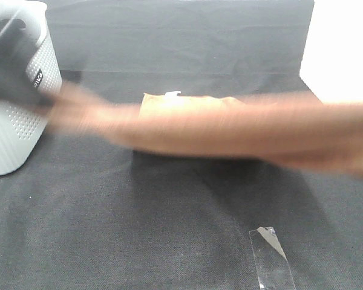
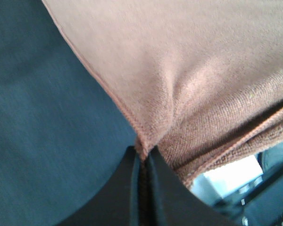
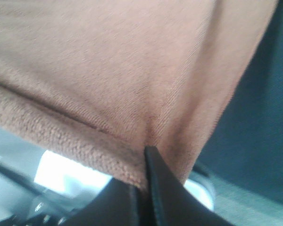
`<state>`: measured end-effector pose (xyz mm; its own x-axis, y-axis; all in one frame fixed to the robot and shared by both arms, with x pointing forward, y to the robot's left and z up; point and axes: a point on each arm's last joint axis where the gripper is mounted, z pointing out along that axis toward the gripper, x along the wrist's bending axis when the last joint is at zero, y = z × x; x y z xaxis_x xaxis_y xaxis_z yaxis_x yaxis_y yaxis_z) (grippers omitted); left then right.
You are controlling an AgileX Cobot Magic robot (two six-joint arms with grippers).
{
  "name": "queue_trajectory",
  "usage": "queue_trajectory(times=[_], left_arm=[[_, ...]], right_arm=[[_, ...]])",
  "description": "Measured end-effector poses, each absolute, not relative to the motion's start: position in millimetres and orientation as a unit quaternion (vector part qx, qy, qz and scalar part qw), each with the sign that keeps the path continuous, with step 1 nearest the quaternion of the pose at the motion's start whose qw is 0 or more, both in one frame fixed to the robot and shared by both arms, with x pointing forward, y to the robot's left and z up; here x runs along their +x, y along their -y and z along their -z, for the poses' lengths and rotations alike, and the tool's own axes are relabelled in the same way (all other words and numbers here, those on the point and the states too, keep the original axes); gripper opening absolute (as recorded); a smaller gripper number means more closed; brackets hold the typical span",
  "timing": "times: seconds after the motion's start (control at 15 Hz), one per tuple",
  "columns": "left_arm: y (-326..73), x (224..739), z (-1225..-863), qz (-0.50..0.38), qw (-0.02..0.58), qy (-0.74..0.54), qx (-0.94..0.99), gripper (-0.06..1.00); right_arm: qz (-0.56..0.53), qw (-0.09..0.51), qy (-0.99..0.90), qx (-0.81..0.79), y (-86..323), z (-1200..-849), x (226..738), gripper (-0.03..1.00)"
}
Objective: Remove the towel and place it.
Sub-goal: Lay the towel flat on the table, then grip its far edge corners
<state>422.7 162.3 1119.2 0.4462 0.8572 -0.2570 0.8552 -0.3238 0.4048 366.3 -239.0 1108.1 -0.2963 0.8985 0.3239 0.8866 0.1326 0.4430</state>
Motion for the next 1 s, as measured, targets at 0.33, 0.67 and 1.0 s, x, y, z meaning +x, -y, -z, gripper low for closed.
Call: queue_trajectory(times=[0.33,0.67,1.0], left_arm=[[-165,401,-1076,0.072,0.203,-0.525,0.823,0.01],[-163,385,-1049,0.129,0.175,-0.531,0.819,0.01],[-134,366,-1025,0.149,0.107,-0.462,0.868,0.01]], right_arm=[[-0.267,-0.036,-0.756,0.597,240,-1068,341,0.01],[-0.246,-0.058,-0.759,0.600,245,-1032,316,0.01],[-0.227,-0.056,-0.765,0.600,248,-1026,313,0.01]])
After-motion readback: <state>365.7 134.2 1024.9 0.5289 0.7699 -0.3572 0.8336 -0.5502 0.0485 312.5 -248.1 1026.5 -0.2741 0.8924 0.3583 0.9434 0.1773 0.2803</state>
